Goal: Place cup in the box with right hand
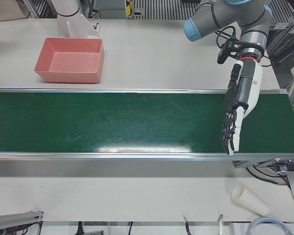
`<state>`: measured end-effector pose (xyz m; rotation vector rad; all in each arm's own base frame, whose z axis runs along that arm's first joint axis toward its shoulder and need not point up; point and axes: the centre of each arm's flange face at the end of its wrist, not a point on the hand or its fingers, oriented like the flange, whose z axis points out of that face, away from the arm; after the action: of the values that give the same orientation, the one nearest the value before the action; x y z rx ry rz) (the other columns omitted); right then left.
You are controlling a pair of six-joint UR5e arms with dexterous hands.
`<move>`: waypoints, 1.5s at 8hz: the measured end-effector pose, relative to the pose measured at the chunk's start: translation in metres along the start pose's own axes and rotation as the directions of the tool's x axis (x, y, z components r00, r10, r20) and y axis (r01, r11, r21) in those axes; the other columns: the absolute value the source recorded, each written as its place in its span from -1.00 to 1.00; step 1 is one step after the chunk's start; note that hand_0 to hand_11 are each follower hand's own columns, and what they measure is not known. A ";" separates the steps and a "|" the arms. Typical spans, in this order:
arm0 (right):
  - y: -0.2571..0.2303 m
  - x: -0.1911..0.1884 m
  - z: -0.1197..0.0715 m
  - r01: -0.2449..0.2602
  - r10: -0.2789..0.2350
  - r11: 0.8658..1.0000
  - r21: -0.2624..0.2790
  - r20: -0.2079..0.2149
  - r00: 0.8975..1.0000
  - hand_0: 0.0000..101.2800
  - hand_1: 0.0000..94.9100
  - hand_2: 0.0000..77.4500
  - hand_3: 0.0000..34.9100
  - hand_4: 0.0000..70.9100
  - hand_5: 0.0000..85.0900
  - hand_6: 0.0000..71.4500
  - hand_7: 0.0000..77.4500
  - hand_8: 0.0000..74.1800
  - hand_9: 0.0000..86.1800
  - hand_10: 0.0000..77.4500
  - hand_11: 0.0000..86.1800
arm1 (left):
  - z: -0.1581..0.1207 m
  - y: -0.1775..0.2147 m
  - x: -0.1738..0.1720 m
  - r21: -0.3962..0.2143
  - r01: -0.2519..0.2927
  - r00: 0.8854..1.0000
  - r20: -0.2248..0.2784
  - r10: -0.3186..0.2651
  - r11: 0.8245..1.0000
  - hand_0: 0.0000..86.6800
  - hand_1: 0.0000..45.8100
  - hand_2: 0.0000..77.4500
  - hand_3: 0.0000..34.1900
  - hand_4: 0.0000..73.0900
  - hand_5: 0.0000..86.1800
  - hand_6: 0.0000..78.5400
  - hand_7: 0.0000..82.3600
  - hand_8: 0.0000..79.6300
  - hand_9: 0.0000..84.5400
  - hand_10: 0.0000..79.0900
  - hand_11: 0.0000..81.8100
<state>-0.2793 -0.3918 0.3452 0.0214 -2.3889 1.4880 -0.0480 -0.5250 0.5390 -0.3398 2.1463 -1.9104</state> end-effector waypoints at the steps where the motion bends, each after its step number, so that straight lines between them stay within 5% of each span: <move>1: 0.029 0.025 -0.010 -0.019 0.019 1.000 -0.020 -0.025 1.000 -0.06 -0.80 -0.27 -0.97 -0.40 -0.73 -0.15 0.80 0.41 0.47 0.00 0.27 | 0.000 0.000 0.000 0.000 0.000 1.000 0.000 0.000 1.000 -1.00 -0.98 -0.99 -1.00 -0.97 -0.99 -1.00 -0.99 -1.00 -1.00 -1.00 -1.00; 5: 0.136 0.122 -0.053 -0.055 0.045 0.996 -0.075 -0.128 0.991 -0.04 -0.83 -0.25 -1.00 -0.38 -0.73 -0.15 0.82 0.40 0.49 -0.03 0.23 | 0.000 0.000 0.000 0.000 0.000 1.000 0.000 0.000 1.000 -1.00 -0.98 -0.99 -1.00 -0.97 -0.99 -0.99 -0.99 -1.00 -1.00 -1.00 -1.00; 9: 0.174 0.158 -0.080 -0.052 0.034 0.994 -0.098 -0.181 0.983 -0.07 -0.83 -0.24 -1.00 -0.29 -0.78 -0.37 0.82 0.25 0.62 -0.10 0.16 | 0.000 0.000 0.000 0.001 0.000 1.000 0.001 0.000 1.000 -1.00 -0.98 -0.99 -1.00 -0.97 -0.99 -0.99 -0.99 -1.00 -1.00 -1.00 -1.00; 10: 0.178 0.163 -0.083 -0.046 0.026 0.993 -0.106 -0.185 0.982 -0.07 -0.84 -0.24 -1.00 -0.29 -0.81 -0.39 0.82 0.00 0.44 -0.34 -0.19 | 0.000 -0.001 0.000 0.002 0.000 1.000 0.001 0.000 1.000 -1.00 -0.98 -0.99 -1.00 -0.97 -0.99 -0.99 -0.99 -1.00 -1.00 -1.00 -1.00; 11: 0.180 0.169 -0.085 -0.048 0.027 0.992 -0.113 -0.183 0.983 -0.08 -0.72 -0.27 -1.00 -0.46 -0.88 -0.76 0.59 -0.29 0.22 -0.66 -0.46 | 0.000 -0.001 0.000 0.001 0.000 1.000 0.001 0.000 1.000 -1.00 -0.98 -0.99 -1.00 -0.97 -0.99 -1.00 -0.99 -1.00 -1.00 -1.00 -1.00; 12: 0.179 0.173 -0.086 -0.053 0.031 0.992 -0.115 -0.184 0.983 -0.08 -0.80 -0.80 -1.00 -1.00 -0.94 -0.98 0.17 -0.99 -0.49 -1.00 -0.97 | 0.000 -0.001 0.000 0.001 0.000 1.000 0.000 0.000 1.000 -1.00 -0.98 -0.99 -1.00 -0.97 -0.99 -0.99 -0.99 -1.00 -1.00 -1.00 -1.00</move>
<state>-0.4531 -0.2080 0.2728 -0.1856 -2.3383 1.3010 -0.0478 -0.5251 0.5396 -0.3397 2.1451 -1.9110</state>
